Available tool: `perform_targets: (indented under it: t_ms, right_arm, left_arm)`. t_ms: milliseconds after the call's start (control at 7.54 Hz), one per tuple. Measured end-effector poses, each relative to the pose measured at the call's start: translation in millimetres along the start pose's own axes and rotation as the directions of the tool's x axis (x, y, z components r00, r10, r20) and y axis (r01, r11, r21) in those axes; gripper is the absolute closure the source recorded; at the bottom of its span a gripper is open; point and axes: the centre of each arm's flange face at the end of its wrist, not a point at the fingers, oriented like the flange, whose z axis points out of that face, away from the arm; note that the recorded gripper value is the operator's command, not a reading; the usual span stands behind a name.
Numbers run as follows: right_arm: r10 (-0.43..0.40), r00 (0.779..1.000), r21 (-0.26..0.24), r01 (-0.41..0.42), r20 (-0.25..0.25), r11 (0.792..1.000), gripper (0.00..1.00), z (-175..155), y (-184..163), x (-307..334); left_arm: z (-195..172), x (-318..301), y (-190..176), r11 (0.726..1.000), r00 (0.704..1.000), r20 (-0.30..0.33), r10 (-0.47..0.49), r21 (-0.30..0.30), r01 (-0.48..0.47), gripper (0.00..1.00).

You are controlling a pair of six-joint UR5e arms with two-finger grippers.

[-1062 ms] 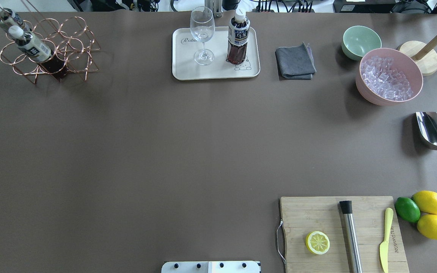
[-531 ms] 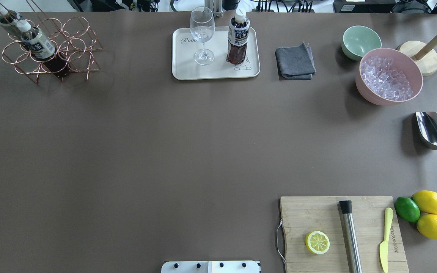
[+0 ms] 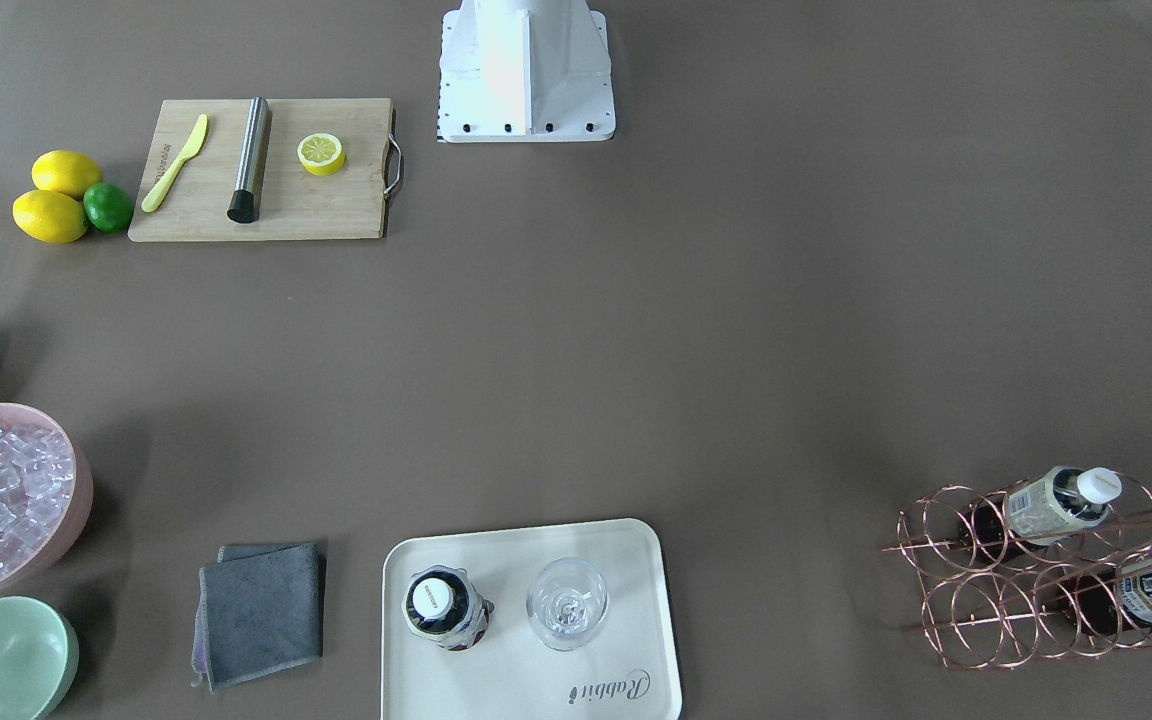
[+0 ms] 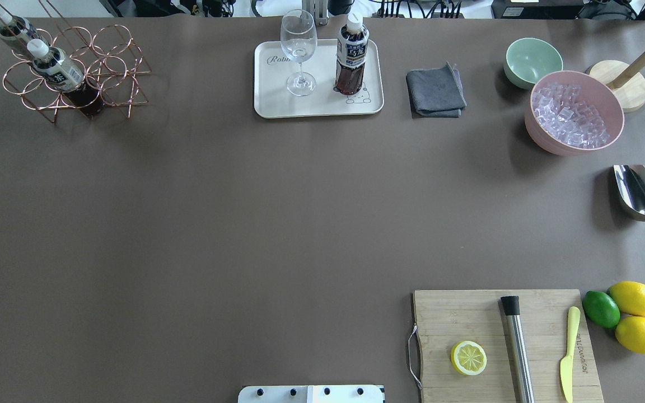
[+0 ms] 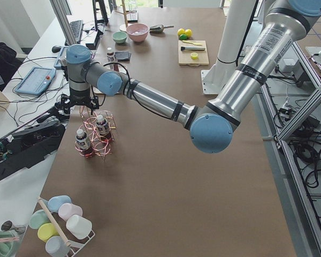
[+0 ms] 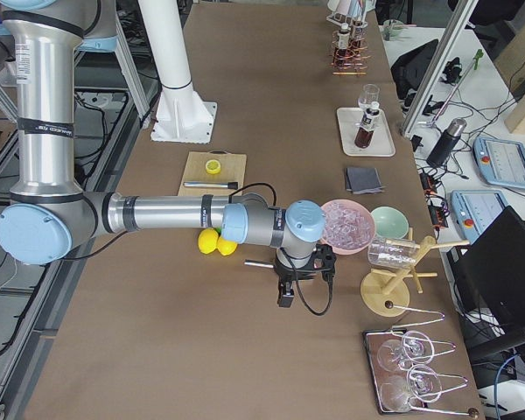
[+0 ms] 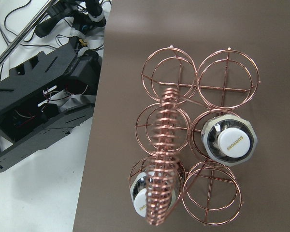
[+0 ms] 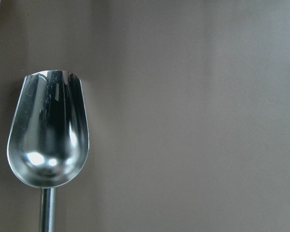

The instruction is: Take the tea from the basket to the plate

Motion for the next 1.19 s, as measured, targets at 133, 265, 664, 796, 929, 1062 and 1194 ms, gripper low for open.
perform_targets:
  t_ms: [133,265,664,796,929,1062,1194]
  right_arm:
    - [-0.009,1.0,0.016,0.009,-0.002,1.0,0.0,-4,2,5]
    - [-0.014,1.0,0.021,0.014,0.001,1.0,0.0,-5,2,8]
    - [-0.148,0.989,0.06,0.147,0.013,0.987,0.0,-9,10,9]
    - [-0.133,0.991,0.048,0.131,0.021,0.99,0.0,-2,20,17]
    - [-0.097,0.995,0.036,0.097,0.025,0.995,0.0,5,28,24]
    - [-0.055,0.998,0.034,0.054,0.025,0.998,0.0,6,30,27]
    - [-0.011,1.0,0.035,0.01,0.024,0.999,0.0,6,30,27]
  left_arm:
    - [-6,5,19,0.995,0.995,-0.006,-0.096,0.013,0.096,0.02]
    - [-10,17,50,0.971,0.971,-0.035,-0.235,0.028,0.236,0.02]
    - [4,54,123,0.767,0.755,-0.17,-0.633,-0.004,0.642,0.02]
    - [9,61,133,0.671,0.654,-0.191,-0.732,-0.034,0.741,0.02]
    - [15,67,141,0.597,0.574,-0.209,-0.792,-0.062,0.8,0.02]
    - [21,71,146,0.559,0.533,-0.215,-0.818,-0.081,0.825,0.02]
    - [29,77,154,0.539,0.511,-0.217,-0.832,-0.099,0.836,0.02]
